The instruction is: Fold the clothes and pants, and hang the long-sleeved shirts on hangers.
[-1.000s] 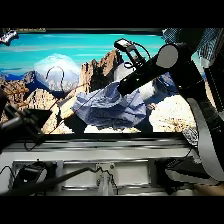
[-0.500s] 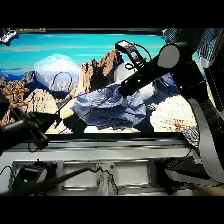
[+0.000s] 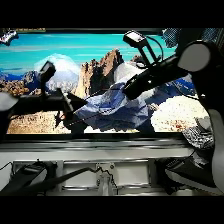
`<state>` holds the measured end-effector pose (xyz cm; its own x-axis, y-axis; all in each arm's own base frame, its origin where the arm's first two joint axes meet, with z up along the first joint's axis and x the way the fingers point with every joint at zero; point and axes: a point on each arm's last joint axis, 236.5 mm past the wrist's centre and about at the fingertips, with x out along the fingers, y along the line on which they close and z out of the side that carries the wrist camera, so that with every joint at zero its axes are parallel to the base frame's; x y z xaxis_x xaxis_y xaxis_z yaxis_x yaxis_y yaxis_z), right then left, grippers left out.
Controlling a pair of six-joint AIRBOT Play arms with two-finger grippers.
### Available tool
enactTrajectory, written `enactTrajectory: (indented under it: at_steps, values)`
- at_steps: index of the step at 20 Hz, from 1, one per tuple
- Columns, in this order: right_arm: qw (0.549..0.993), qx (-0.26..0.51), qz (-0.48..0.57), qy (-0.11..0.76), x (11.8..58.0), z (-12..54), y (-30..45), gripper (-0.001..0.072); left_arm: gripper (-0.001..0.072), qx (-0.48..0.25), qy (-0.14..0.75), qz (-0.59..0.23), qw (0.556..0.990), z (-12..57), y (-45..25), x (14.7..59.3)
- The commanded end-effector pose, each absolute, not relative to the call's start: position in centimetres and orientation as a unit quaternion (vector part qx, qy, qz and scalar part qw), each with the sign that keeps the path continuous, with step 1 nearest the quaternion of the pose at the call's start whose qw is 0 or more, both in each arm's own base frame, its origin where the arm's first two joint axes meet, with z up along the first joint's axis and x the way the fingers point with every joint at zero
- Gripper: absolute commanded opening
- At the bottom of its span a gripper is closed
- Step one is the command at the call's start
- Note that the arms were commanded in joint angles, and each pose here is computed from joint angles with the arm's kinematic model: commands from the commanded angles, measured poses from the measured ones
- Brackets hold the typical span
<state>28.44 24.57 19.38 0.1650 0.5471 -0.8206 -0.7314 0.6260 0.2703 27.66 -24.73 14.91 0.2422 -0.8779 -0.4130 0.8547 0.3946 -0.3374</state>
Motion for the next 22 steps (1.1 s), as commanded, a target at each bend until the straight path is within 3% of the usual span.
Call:
enactTrajectory:
  at_steps: [1, 4, 7, 10, 13, 14, 15, 16, 19, 21, 22]
  values:
    - [0.77, -0.079, 0.429, 0.466, 26.6, 22.1, 24.3, 0.0029, 0.0009, -0.175, 0.159, -0.592, 0.771, 17.1, -27.3, 33.6]
    - [0.773, -0.07, 0.428, 0.462, 25.1, 23.4, 23.8, 0.0029, 0.0009, -0.319, 0.061, -0.609, 0.724, 18.6, -26.4, 36.9]
    - [0.763, -0.059, 0.439, 0.471, 23.5, 24.0, 23.8, 0.0029, 0.0009, -0.414, 0.013, -0.633, 0.654, 18.1, -25.4, 37.7]
    - [0.737, -0.054, 0.46, 0.492, 21.4, 24.0, 23.9, 0.0029, 0.0009, -0.471, -0.034, -0.662, 0.582, 18.2, -24.4, 36.6]
    - [0.718, -0.062, 0.467, 0.513, 19.6, 23.8, 23.2, 0.0031, 0.0009, -0.479, -0.006, -0.675, 0.561, 17.8, -26.1, 35.6]
    - [0.711, -0.061, 0.477, 0.513, 18.9, 24.1, 23.3, 0.0134, 0.0009, -0.478, -0.003, -0.681, 0.555, 17.9, -26.7, 35.1]
    - [0.708, -0.058, 0.487, 0.508, 18.2, 24.7, 23.4, 0.0359, 0.0009, -0.477, 0.001, -0.688, 0.547, 18.2, -27.4, 34.4]
    - [0.715, -0.058, 0.492, 0.494, 17.8, 25.7, 23.4, 0.045, 0.0009, -0.476, 0.004, -0.695, 0.54, 18.4, -28.0, 33.7]
    - [0.795, -0.115, 0.465, 0.373, 19.1, 31.6, 21.2, 0.0444, 0.001, -0.464, 0.025, -0.718, 0.519, 18.2, -30.0, 31.6]
    - [0.867, -0.229, 0.365, 0.249, 23.0, 36.3, 16.3, 0.0444, 0.0011, -0.459, 0.051, -0.731, 0.502, 17.8, -31.0, 30.3]
    - [0.89, -0.246, 0.308, 0.227, 24.4, 37.9, 14.0, 0.0445, 0.0011, -0.459, 0.063, -0.736, 0.494, 17.6, -31.4, 29.8]
